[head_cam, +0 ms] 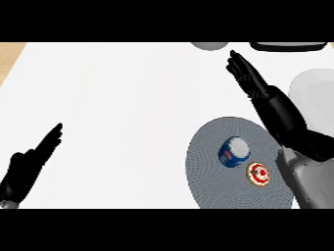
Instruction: Pick the can from the placemat and place it in the plate
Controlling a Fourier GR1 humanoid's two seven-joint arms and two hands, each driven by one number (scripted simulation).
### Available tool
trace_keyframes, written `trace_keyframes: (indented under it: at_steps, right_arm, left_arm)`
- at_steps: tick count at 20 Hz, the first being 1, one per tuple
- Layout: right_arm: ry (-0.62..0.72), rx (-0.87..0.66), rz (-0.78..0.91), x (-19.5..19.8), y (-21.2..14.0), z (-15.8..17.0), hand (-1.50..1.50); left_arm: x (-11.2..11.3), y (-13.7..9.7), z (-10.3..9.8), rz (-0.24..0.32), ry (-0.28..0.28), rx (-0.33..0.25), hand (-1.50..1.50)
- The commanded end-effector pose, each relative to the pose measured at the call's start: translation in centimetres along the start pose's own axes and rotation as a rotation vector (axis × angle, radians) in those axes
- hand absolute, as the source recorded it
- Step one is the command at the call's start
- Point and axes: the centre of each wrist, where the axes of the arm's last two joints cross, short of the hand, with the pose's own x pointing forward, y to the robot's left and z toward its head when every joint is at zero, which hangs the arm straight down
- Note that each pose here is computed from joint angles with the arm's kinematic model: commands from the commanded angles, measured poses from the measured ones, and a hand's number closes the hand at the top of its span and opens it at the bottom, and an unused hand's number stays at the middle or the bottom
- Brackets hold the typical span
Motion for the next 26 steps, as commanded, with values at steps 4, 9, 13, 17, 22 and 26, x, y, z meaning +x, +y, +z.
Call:
trace_keyframes:
  at_steps: [4, 9, 13, 17, 22, 26]
  right_arm:
    - [0.174, -0.039, -0.235, -0.2, 6.5, -2.3, -1.5]
    - [0.185, 0.273, 0.609, 0.6, 3.0, -1.9, 1.5]
    - [0.346, 0.013, 0.138, -4.4, 12.9, 4.4, -1.5]
    - [0.293, 0.051, 0.327, -5.9, 10.1, 7.9, -1.5]
    - [0.187, -0.031, 0.523, -0.6, 7.0, 6.6, -1.5]
    - [0.222, -0.021, 0.608, 3.5, 6.2, 4.9, -1.5]
  left_arm:
    - [6.6, -0.4, -3.2, 0.053, -0.229, 0.118, 0.0]
    - [6.9, -1.1, -3.5, 0.087, -0.276, 0.115, 0.0]
    - [7.9, -1.5, -5.2, 0.121, -0.284, 0.157, 0.0]
    - [6.4, -3.5, -5.3, 0.126, -0.293, 0.108, 0.0]
    - [8.2, -2.4, -5.6, 0.107, -0.286, 0.132, 0.0]
    - [8.5, -2.7, -7.0, 0.127, -0.283, 0.123, 0.0]
